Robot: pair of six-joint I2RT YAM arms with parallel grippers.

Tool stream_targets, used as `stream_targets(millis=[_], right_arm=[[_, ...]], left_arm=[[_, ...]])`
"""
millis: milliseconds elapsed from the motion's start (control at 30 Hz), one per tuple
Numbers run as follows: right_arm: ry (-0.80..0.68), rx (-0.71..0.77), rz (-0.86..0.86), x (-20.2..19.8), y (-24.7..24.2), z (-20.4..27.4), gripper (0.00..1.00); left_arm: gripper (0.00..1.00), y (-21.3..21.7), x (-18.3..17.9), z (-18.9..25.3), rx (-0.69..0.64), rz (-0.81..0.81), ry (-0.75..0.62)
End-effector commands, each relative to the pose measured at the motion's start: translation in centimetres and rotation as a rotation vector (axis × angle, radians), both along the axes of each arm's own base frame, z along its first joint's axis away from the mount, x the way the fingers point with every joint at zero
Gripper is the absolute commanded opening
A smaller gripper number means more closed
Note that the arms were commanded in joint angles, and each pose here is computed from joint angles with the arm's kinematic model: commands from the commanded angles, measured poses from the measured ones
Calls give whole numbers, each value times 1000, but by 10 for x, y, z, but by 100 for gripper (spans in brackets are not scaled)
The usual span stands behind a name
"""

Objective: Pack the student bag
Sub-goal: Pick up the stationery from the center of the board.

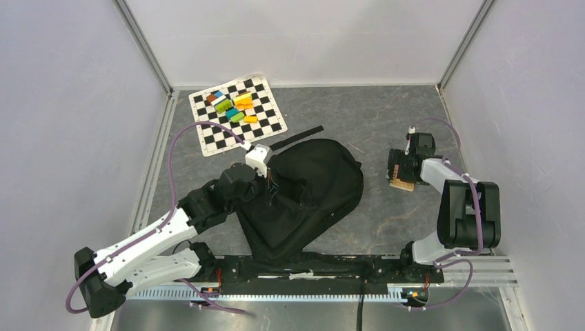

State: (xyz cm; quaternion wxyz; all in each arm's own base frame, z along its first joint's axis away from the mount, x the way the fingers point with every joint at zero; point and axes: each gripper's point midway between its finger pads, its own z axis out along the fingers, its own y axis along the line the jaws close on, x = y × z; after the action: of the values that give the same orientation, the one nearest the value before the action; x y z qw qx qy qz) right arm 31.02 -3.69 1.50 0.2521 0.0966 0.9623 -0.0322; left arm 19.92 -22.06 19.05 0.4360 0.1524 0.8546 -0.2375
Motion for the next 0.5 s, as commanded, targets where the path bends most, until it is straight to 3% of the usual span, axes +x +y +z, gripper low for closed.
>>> stream_targets(millis=[0, 67, 233, 467], right_arm=[[76, -31, -25, -11, -4, -16, 98], [86, -13, -21, -14, -1, -21, 96], [59, 22, -3, -13, 7, -16, 81], [-23, 22, 30, -8, 13, 19, 75]], left_arm=[[2, 5, 7, 10, -17, 31, -34], [2, 5, 6, 10, -14, 30, -32], [2, 10, 6, 13, -13, 42, -38], [2, 12, 5, 16, -24, 49, -40]])
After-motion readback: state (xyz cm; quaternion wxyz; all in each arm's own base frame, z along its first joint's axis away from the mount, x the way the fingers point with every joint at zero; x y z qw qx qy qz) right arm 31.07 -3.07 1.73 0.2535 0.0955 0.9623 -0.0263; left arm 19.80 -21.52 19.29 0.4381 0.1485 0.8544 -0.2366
